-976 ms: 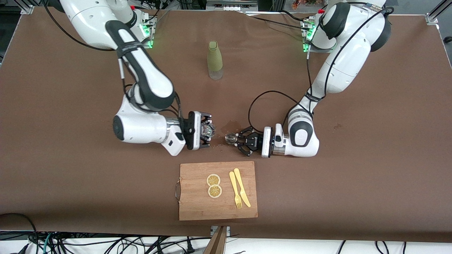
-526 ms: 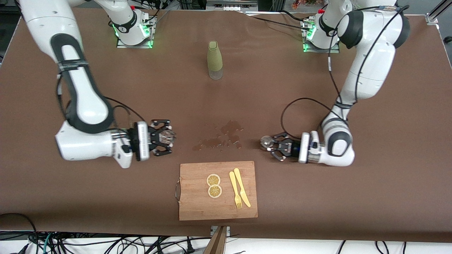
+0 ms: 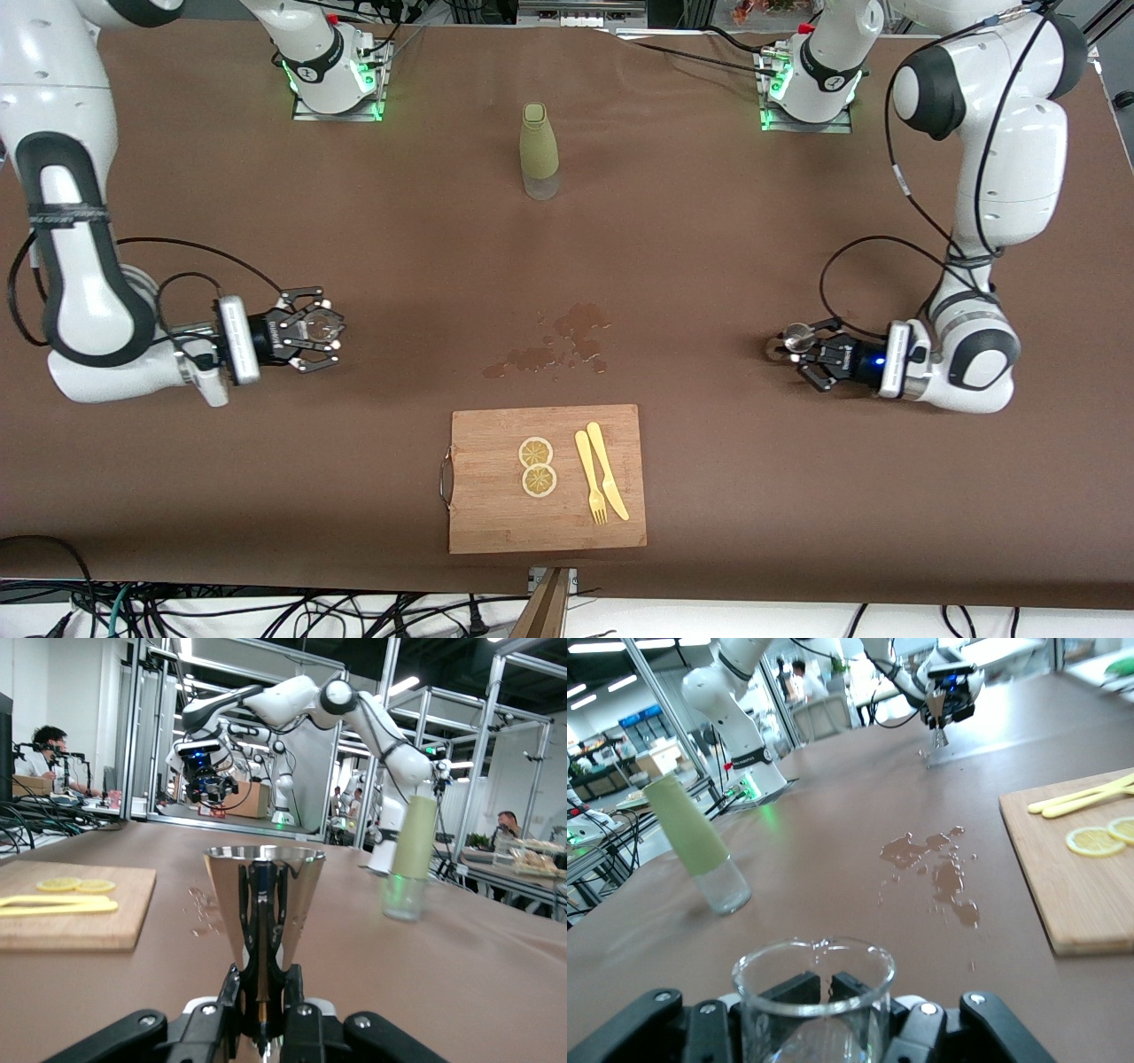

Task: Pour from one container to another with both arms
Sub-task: 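Lower the righted glass with the right gripper while the left gripper lowers the jigger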

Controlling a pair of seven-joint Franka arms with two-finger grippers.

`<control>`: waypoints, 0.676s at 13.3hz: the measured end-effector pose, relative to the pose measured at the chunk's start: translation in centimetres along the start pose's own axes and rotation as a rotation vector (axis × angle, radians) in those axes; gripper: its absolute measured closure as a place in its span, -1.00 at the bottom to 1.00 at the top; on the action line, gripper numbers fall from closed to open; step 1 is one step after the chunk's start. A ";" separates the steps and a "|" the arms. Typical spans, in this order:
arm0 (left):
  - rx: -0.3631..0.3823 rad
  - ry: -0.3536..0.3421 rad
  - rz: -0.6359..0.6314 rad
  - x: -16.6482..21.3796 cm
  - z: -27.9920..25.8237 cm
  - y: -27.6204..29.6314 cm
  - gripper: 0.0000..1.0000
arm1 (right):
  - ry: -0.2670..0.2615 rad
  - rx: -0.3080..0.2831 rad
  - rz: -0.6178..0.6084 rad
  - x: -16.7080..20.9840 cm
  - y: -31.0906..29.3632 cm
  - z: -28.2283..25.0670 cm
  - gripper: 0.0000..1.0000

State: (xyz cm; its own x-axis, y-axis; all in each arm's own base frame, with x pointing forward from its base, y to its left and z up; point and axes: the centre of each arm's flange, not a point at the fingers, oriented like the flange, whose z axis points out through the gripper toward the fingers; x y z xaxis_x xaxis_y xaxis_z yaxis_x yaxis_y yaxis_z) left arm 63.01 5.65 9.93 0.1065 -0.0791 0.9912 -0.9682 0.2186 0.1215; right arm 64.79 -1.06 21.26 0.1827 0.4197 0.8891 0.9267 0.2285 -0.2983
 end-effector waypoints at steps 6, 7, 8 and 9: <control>-0.028 -0.020 0.097 -2.2 -8.4 6.6 0.59 | 0.166 -0.067 -0.115 -15.4 -3.1 -2.6 0.75; -0.034 -0.019 0.111 -2.6 -8.7 7.2 0.59 | 0.168 -0.077 -0.132 -16.6 -3.4 -2.8 0.75; -0.041 -0.016 0.123 -3.2 -8.6 7.6 0.59 | 0.170 -0.081 -0.145 -17.6 -3.7 -2.8 0.75; -0.042 -0.008 0.130 -3.9 -8.4 8.0 0.59 | 0.172 -0.082 -0.155 -18.3 -3.8 -2.6 0.75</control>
State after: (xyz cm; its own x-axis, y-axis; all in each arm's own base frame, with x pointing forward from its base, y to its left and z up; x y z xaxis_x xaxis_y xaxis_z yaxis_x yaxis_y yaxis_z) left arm 56.76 15.87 7.46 -0.0217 -0.0552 0.9982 -0.9634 0.2679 -0.0062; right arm 58.76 -11.89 7.06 0.0834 0.2277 0.9701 0.9703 0.2032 -0.1311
